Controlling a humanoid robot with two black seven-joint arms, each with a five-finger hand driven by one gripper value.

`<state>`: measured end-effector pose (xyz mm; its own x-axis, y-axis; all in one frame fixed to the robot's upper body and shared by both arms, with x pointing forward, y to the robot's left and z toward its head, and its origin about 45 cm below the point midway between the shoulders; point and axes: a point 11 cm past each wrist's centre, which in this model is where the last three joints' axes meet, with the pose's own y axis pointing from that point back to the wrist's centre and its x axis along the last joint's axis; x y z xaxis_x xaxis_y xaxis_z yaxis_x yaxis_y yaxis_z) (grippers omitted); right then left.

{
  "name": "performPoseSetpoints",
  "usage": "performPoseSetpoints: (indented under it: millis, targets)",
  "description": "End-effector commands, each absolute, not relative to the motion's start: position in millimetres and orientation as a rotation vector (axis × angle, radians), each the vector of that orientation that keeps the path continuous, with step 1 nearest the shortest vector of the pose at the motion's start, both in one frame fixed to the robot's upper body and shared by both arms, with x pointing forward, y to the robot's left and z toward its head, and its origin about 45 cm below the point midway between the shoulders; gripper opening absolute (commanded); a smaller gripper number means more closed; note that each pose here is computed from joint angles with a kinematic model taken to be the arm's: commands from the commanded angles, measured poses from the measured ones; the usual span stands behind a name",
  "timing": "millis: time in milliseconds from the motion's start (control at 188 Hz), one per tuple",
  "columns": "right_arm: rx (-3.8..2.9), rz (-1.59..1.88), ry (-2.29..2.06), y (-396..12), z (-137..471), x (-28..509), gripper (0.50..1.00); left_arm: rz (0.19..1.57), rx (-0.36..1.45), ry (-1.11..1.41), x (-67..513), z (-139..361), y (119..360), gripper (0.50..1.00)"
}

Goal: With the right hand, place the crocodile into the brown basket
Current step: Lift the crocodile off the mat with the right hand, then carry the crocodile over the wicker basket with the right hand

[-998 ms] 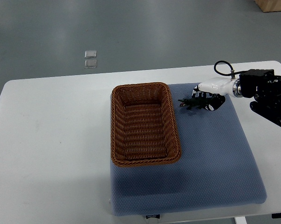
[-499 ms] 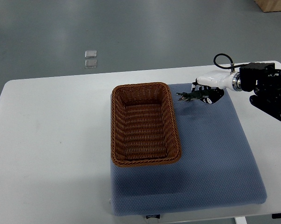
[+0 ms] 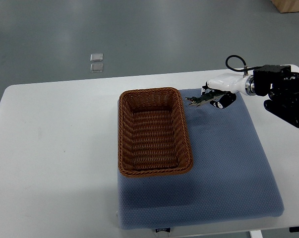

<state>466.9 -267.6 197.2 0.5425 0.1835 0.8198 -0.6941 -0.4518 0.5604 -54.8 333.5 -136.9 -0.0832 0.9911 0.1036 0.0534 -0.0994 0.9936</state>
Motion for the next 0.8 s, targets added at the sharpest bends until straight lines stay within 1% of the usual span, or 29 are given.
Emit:
performPoseSetpoints:
  millis: [0, 372, 796]
  targets:
    - [1.787, 1.076, -0.428, -264, 197, 466, 0.5, 1.325, 1.279, 1.26, -55, -137, 333, 1.0]
    - [1.804, 1.073, -0.445, -265, 200, 466, 0.5, 1.325, 1.279, 1.26, -55, -137, 333, 1.0]
    - [1.771, 1.083, -0.473, -278, 212, 473, 0.5, 1.325, 1.279, 1.26, -55, -137, 333, 1.0]
